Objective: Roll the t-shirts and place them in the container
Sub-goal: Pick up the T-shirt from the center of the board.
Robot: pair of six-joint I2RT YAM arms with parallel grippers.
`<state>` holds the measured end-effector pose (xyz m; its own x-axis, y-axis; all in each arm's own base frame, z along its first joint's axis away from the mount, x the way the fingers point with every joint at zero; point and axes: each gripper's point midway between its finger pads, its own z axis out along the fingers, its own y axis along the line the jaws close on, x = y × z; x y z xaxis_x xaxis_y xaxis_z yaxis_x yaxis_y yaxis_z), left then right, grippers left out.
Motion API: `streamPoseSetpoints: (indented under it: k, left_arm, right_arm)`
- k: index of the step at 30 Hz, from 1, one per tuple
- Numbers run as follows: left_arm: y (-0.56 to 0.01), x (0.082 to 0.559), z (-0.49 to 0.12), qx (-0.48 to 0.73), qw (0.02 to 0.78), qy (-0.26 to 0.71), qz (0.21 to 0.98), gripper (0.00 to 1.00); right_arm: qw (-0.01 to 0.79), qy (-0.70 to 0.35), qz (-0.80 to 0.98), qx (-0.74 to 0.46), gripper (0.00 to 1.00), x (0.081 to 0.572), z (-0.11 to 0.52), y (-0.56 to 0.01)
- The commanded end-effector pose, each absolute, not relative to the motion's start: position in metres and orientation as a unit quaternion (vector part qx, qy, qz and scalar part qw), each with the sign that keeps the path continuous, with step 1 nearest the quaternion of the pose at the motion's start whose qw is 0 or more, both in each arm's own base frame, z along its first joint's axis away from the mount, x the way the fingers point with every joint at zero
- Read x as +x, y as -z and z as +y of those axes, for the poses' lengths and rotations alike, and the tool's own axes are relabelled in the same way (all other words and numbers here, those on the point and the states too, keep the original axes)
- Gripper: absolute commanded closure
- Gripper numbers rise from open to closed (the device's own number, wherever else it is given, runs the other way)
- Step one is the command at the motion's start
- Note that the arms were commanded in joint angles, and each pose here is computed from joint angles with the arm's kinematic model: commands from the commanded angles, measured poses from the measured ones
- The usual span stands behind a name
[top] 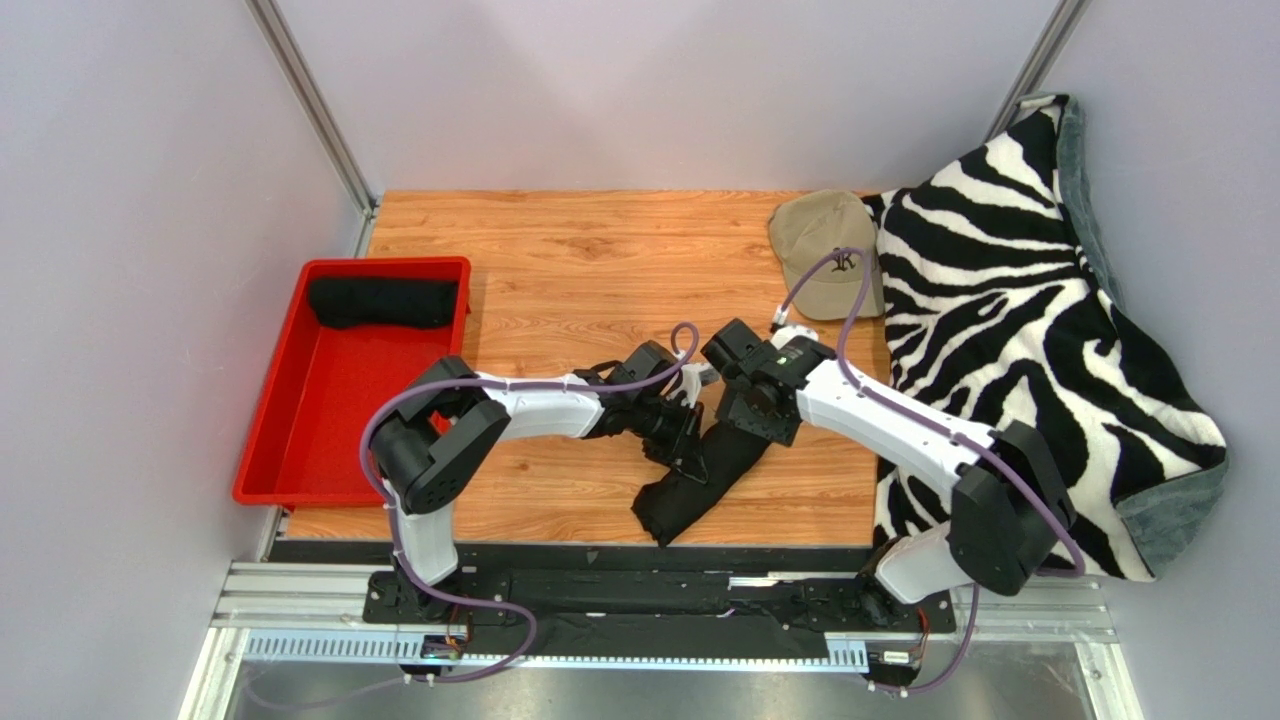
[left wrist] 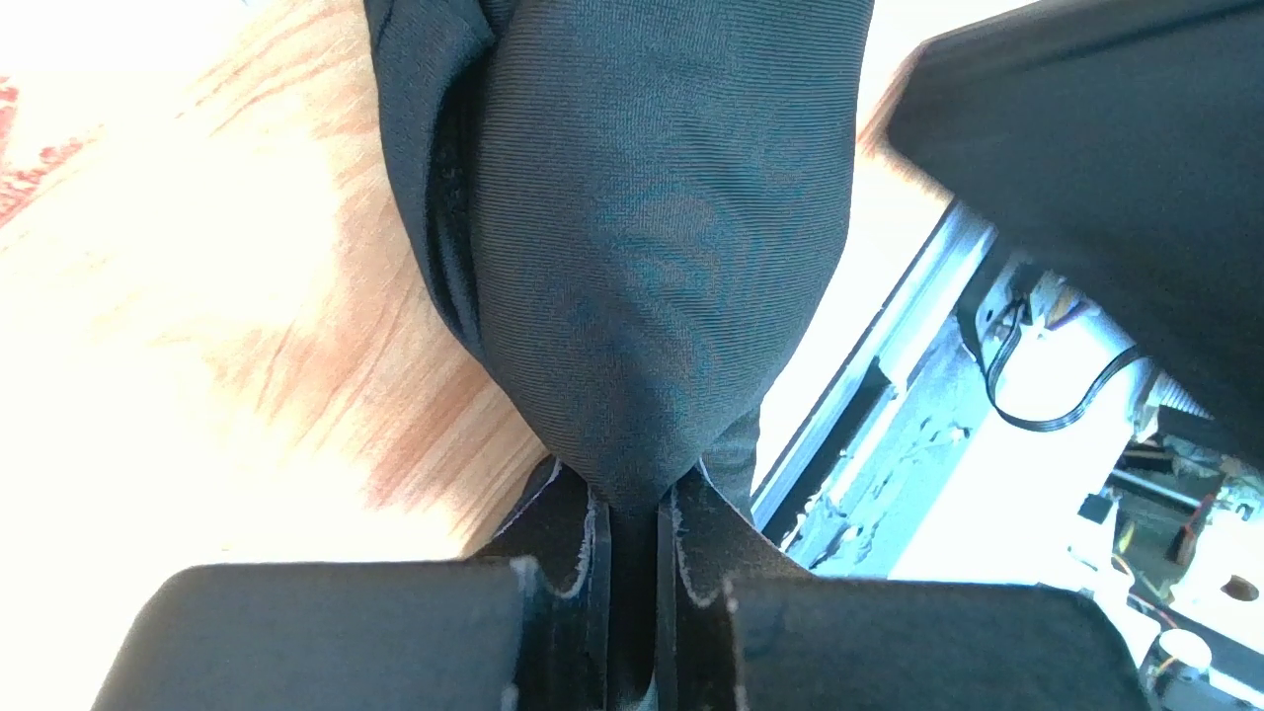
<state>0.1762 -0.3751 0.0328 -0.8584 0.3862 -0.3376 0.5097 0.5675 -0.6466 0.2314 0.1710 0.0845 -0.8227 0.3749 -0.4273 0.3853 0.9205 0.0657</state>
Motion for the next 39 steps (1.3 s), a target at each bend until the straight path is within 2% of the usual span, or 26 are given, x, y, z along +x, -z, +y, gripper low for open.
streamPoseSetpoints:
  k: [1, 9, 25, 31, 39]
  left_arm:
    - [-0.029, 0.175, -0.371, 0.242, 0.09, 0.376, 0.89, 1.0]
    - [-0.064, 0.196, -0.375, 0.197, 0.136, 0.419, 0.876, 1.0]
    - [-0.158, 0.245, -0.356, 0.125, 0.268, 0.451, 0.842, 1.0]
    - [-0.206, 0.287, -0.302, 0.033, 0.381, 0.416, 0.825, 1.0]
    - [-0.251, 0.346, -0.166, -0.197, 0.509, 0.346, 0.763, 1.0]
  right_arm:
    - [0.296, 0.012, 0.927, 0.232, 0.36, 0.248, 0.154, -0.147]
    - [0.339, 0.008, 0.905, 0.255, 0.36, 0.25, 0.131, -0.185]
    - [0.335, 0.015, 0.904, 0.266, 0.36, 0.246, 0.114, -0.172]
    - [0.328, 0.003, 0.908, 0.261, 0.36, 0.246, 0.114, -0.167]
    - [0.317, -0.006, 0.92, 0.23, 0.36, 0.247, 0.119, -0.156]
